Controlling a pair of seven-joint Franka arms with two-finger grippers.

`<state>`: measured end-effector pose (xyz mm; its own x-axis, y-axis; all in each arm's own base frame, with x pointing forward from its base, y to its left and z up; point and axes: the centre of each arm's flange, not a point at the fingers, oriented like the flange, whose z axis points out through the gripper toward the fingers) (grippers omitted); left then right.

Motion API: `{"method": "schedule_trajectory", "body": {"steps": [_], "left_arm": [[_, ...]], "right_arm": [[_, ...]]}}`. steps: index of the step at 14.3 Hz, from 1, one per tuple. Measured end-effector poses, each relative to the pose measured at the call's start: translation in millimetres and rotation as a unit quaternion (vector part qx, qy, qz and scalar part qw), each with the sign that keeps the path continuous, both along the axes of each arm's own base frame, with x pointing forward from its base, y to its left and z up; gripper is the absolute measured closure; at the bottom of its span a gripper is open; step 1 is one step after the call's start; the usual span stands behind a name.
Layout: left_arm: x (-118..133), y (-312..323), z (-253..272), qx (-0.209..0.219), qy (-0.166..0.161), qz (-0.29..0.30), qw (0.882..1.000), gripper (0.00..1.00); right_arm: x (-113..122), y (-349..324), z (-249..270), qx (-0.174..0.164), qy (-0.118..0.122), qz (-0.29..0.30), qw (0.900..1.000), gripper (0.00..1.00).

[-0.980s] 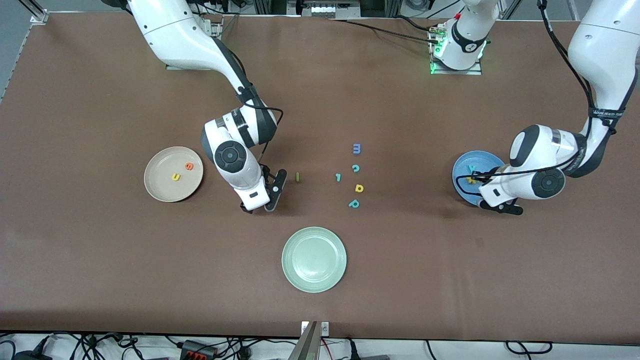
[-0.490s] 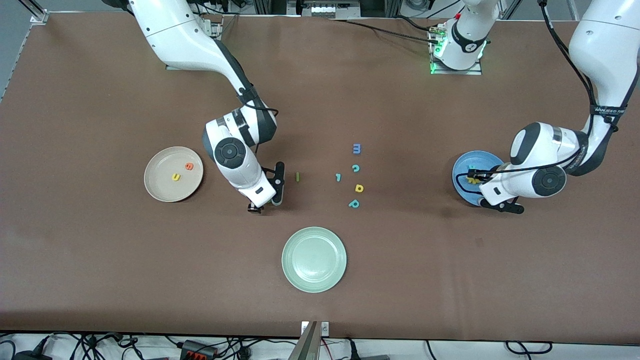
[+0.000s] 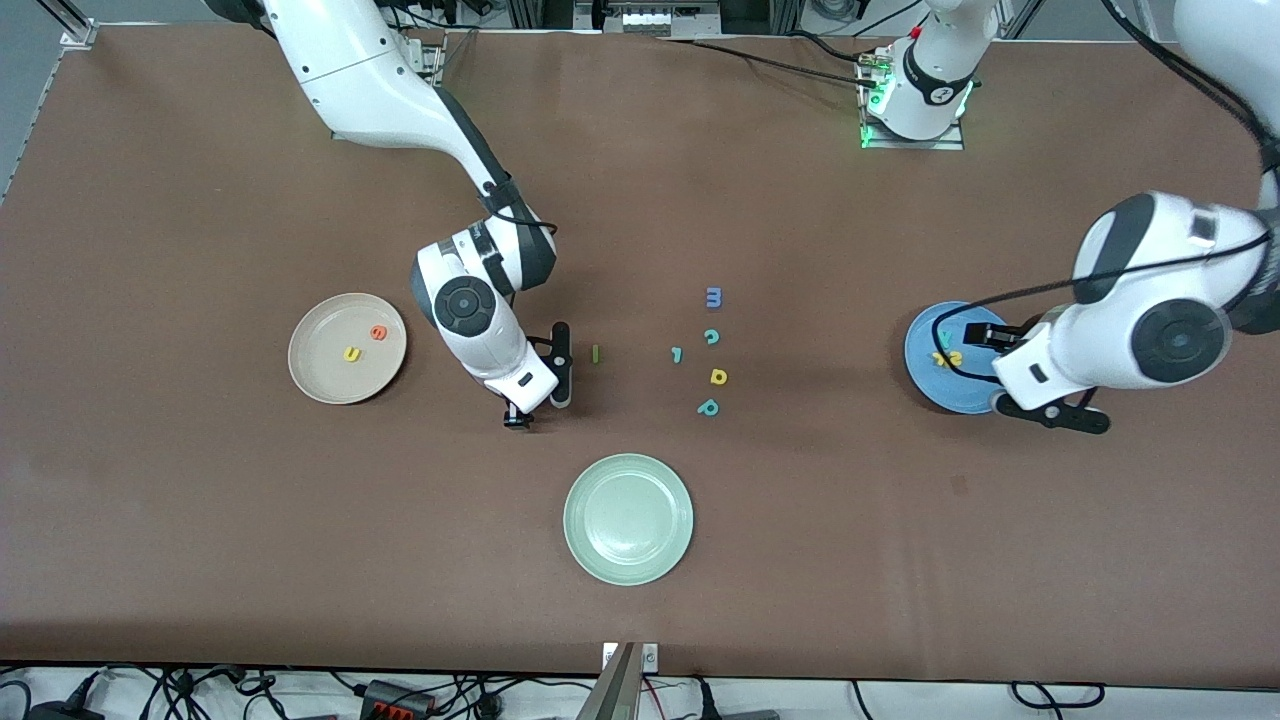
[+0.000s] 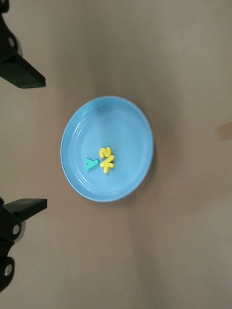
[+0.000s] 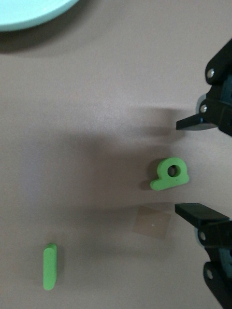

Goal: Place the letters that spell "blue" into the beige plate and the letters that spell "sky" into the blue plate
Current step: 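Withdraw the left gripper while the right gripper places green b on beige plate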

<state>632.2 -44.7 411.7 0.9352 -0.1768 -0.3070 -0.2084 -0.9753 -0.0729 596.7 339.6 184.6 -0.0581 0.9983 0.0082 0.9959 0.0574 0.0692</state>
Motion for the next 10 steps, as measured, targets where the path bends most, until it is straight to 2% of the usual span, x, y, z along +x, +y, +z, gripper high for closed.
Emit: {"method": "schedule_trajectory", "body": {"steps": [2, 6, 7, 8, 10], "left_arm": [[9.2, -4.4, 52.3, -0.008, -0.033, 0.003, 0.999, 0.00], [11.0, 1.4, 120.9, -0.017, -0.059, 0.016, 0.998, 0.00], [11.2, 5.5, 132.2, -0.019, -0.064, 0.021, 0.998, 0.00], [12.3, 10.2, 142.7, -0.021, -0.073, 0.026, 0.997, 0.00], [13.6, 14.9, 157.3, -0.023, -0.086, 0.032, 0.996, 0.00]], "right_arm": [[-1.8, 3.0, -2.8, 0.000, -0.001, 0.005, 1.000, 0.31], [-3.0, 6.0, -8.2, 0.001, -0.006, 0.009, 1.000, 0.34], [-3.3, 5.9, -9.9, 0.001, -0.005, 0.009, 1.000, 0.39], [-3.3, 6.1, -9.7, 0.001, -0.005, 0.010, 1.000, 0.40], [-3.3, 6.7, -8.7, 0.001, -0.006, 0.010, 1.000, 0.57]]}}
